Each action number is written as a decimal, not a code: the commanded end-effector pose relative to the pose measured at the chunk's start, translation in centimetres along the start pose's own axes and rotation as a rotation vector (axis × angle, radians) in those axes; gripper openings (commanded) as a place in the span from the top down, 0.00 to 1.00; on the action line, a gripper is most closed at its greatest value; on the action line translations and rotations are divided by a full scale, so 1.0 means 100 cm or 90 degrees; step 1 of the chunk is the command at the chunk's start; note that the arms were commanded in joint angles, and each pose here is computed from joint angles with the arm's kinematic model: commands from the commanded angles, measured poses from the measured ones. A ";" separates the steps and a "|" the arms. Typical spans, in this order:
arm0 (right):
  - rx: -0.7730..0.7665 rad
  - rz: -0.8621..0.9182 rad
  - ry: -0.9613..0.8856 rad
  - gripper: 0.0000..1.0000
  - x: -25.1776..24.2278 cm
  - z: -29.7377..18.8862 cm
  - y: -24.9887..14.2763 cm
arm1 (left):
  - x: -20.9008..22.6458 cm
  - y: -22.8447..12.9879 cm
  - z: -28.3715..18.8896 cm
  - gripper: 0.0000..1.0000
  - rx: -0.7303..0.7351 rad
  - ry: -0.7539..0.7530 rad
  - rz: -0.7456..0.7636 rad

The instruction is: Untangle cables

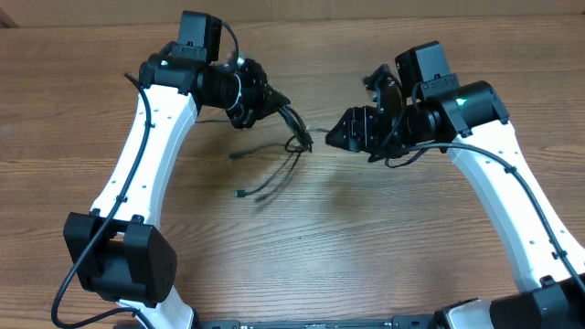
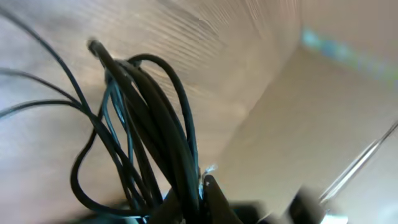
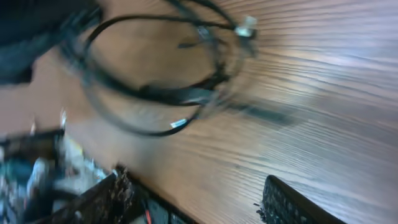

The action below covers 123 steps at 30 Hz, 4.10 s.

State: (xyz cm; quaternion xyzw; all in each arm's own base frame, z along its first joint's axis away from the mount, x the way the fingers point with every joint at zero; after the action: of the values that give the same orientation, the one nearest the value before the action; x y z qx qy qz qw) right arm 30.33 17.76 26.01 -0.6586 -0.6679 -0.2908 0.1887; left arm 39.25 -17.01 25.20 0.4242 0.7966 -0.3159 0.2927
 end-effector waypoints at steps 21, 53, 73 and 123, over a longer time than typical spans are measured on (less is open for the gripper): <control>-0.215 0.121 -0.184 0.52 0.030 0.060 0.023 | -0.004 -0.002 -0.013 0.96 -0.043 -0.002 -0.426; -0.101 0.071 -0.280 0.96 0.009 0.012 -0.038 | 0.015 0.016 -0.017 0.96 -0.157 0.053 -0.360; -0.165 0.115 -0.175 0.46 0.036 0.063 0.007 | -0.010 -0.029 -0.012 0.96 0.081 -0.004 -0.438; -0.183 -0.050 -0.096 0.50 0.023 -0.014 0.024 | 0.017 0.004 -0.011 0.96 -0.095 0.113 0.094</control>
State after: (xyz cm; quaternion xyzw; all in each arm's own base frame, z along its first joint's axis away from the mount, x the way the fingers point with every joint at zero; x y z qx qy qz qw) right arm 33.94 17.75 26.46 -0.7379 -0.6041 -0.3006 -0.0144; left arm 38.35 -15.72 23.12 0.3680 0.8645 -0.2605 0.2220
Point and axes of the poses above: each gripper's point midway between its finger pads, its own z axis out along the fingers, its own x axis along the line the jaws close on, y = z × x, the point moved 4 cm from there along -z, back along the fingers, and after that the axes turned 7 degrees about z, right-handed, at the moved point
